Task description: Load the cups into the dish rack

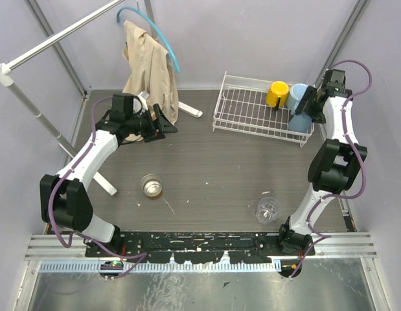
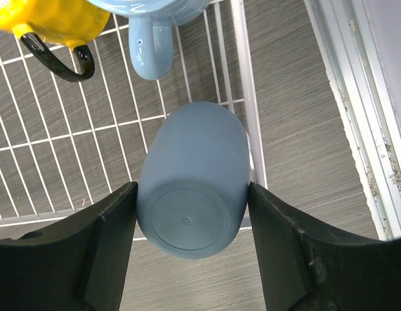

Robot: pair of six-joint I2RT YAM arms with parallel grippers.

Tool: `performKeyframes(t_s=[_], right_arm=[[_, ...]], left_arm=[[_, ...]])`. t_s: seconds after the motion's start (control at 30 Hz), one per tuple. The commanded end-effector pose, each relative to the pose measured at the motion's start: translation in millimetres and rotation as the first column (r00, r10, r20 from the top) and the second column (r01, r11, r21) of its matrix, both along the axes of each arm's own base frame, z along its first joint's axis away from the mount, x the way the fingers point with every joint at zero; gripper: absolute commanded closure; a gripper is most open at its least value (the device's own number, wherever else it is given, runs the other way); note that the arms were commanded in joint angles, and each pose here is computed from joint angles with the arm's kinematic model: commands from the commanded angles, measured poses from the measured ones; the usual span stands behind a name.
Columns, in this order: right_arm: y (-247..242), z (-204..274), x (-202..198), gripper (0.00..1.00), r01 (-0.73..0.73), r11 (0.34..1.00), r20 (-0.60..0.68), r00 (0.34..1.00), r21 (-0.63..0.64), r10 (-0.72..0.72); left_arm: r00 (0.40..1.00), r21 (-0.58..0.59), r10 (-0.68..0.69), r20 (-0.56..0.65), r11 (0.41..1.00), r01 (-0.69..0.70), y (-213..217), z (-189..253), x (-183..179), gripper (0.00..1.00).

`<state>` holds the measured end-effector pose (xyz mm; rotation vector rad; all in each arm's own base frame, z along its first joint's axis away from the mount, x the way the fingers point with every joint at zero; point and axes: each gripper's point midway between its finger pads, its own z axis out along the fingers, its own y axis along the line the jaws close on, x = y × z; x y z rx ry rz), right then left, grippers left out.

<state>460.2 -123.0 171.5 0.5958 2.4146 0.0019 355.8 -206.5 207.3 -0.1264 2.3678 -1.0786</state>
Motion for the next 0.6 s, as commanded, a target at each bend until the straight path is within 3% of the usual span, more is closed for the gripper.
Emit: performKeyframes(t_s=[0.0, 0.57], right_arm=[[-2.1, 5.5, 9.6, 0.86, -0.006, 1.0, 0.055, 0.998, -0.005, 0.006], [-2.5, -14.0, 15.9, 0.86, 0.007, 0.999, 0.037, 0.999, -0.04, -0.005]], left_arm=[[1.0, 0.005, -0.011, 0.009, 1.0, 0.011, -0.1, 1.6, 2.9, 0.21], [1.0, 0.014, -0.007, 0.0, 1.0, 0.007, 0.5, -1.7, 3.6, 0.2]])
